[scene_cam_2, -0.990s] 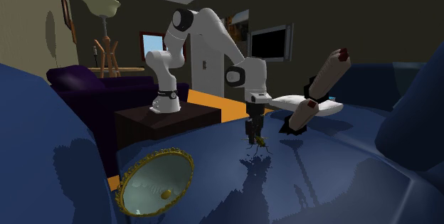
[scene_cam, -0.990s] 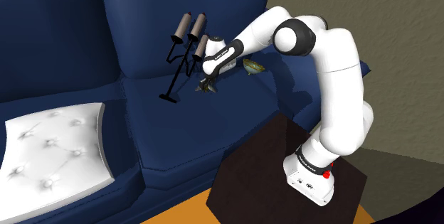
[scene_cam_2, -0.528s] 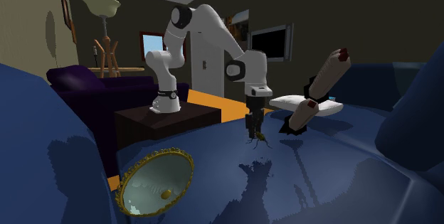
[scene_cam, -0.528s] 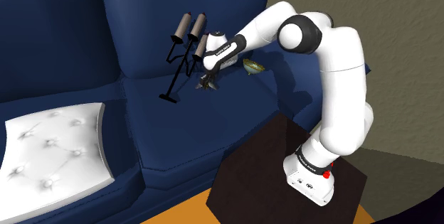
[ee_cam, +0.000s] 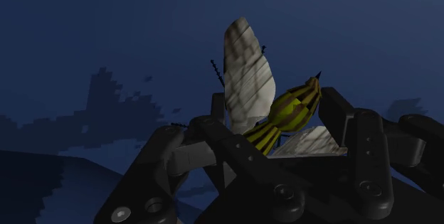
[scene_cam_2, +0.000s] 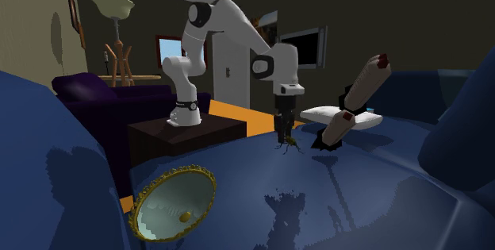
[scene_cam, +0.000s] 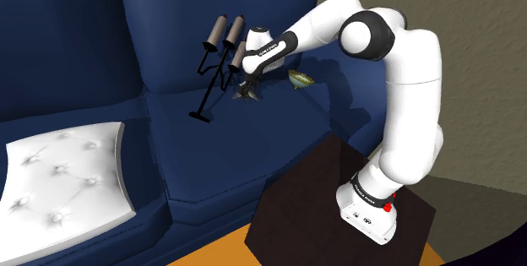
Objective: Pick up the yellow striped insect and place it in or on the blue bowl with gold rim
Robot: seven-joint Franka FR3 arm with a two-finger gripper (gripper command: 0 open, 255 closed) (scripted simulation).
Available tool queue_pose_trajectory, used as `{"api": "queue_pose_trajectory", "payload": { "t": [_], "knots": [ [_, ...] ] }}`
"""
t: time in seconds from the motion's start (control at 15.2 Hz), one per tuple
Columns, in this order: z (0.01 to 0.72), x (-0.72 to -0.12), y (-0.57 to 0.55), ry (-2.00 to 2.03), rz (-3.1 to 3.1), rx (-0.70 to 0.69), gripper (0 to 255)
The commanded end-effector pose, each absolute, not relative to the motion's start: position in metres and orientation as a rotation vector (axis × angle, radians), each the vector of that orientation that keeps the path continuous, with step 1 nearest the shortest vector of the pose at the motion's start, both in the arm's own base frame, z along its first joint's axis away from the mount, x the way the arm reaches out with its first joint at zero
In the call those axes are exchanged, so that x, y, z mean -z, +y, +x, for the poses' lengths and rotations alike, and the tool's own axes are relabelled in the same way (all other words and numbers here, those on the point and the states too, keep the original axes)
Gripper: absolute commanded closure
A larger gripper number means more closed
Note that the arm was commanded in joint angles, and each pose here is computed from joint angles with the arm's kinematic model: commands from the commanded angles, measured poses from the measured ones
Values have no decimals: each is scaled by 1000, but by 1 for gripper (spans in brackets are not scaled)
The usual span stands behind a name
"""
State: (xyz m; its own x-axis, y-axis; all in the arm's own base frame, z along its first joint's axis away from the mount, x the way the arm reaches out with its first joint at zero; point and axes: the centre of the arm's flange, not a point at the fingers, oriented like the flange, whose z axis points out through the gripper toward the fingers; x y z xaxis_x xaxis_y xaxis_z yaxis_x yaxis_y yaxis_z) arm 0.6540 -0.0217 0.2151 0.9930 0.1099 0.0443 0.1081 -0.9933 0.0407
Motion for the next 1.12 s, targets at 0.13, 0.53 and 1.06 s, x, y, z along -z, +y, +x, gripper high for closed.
{"api": "queue_pose_trajectory", "payload": {
  "t": [0.13, 0.53, 1.06],
  "knots": [
    [654, -236, -22, 169, 3098, -72, 255],
    [654, -268, -22, 169, 3098, -72, 255],
    [654, -310, -22, 169, 3098, -72, 255]
  ]
}}
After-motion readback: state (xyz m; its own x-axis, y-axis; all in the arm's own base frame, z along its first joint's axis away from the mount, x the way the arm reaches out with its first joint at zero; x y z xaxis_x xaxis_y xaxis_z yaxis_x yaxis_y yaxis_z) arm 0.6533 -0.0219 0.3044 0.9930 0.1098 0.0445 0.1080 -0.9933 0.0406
